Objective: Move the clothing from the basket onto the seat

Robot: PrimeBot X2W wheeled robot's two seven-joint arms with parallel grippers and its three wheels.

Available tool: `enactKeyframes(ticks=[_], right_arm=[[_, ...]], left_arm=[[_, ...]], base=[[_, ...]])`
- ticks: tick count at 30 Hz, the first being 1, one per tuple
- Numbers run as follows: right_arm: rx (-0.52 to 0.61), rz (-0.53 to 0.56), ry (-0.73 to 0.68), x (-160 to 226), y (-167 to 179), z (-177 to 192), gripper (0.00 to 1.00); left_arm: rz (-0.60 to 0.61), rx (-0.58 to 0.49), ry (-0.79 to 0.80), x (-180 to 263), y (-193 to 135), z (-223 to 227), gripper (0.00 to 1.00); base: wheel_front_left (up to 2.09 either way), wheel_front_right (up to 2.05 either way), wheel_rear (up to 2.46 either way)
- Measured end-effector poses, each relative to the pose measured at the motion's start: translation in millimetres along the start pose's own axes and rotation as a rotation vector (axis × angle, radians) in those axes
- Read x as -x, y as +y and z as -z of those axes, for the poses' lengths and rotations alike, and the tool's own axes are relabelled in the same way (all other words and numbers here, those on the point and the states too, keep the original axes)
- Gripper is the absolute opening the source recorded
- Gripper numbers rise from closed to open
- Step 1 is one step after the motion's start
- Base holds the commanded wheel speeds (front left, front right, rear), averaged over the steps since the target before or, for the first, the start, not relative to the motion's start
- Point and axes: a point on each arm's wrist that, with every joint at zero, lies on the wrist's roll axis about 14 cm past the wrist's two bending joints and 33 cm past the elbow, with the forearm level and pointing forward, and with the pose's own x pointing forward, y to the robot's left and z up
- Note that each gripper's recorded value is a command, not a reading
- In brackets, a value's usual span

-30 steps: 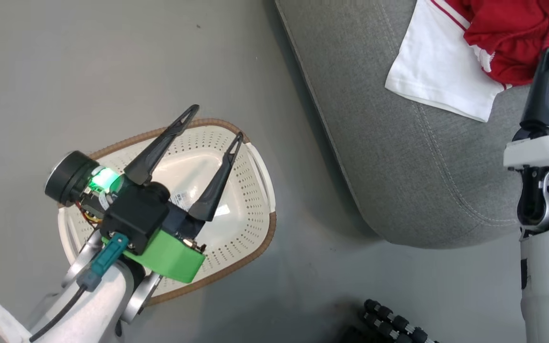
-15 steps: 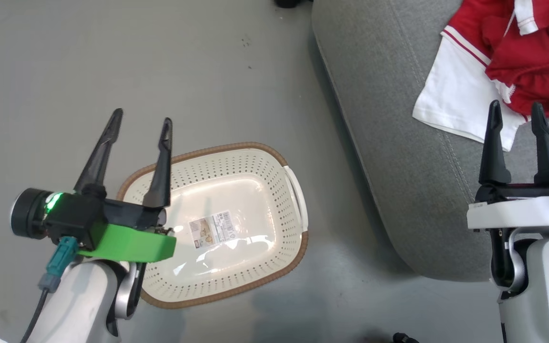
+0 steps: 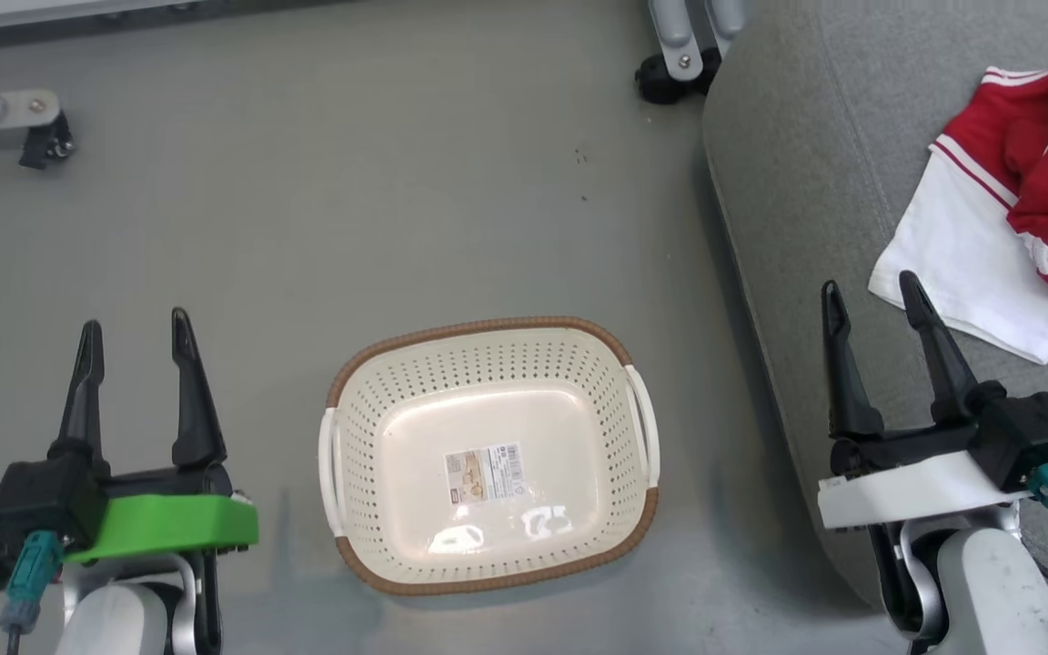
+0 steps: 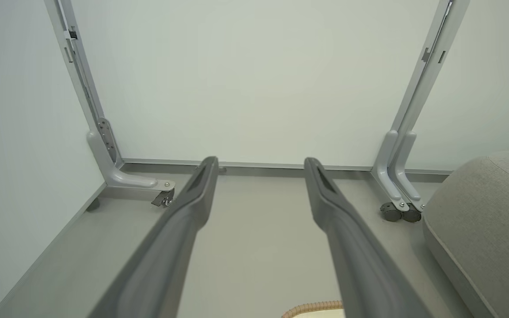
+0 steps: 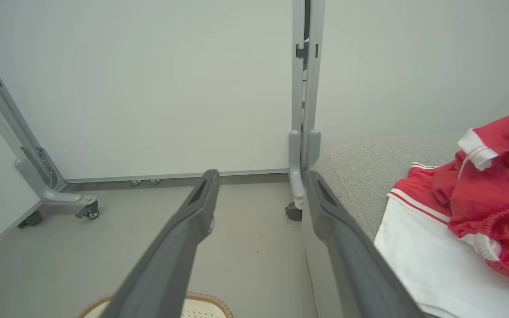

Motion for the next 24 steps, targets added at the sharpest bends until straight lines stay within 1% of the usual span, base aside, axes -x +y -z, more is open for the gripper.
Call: enactKeyframes(ticks=[3,10,18,24], right_arm=[[-0.007,-0.029,0.005,6.0,10.9,-2.6,1.0],[-0.019,-0.069,0.017,24.8,26.7,-10.6,1.0],[-0.031,-0.077,0.023,52.4,31.9,-17.5,1.0],[-0.034,-0.079,0.036,68.9,33.9,-18.4,1.0]], left_arm=[[-0.036,0.004,0.009,17.6,12.3,-1.3,1.0],[-0.051,-0.023,0.023,55.4,22.6,-4.2,1.0],[-0.048,-0.038,0.039,87.0,23.2,-2.8,1.0],[-0.05,-0.041,0.04,101.5,22.9,-3.0,1.0]], base=[[0.0,0.0,0.0],[0.0,0.0,0.0],[0.0,0.0,0.0],[0.0,0.0,0.0]])
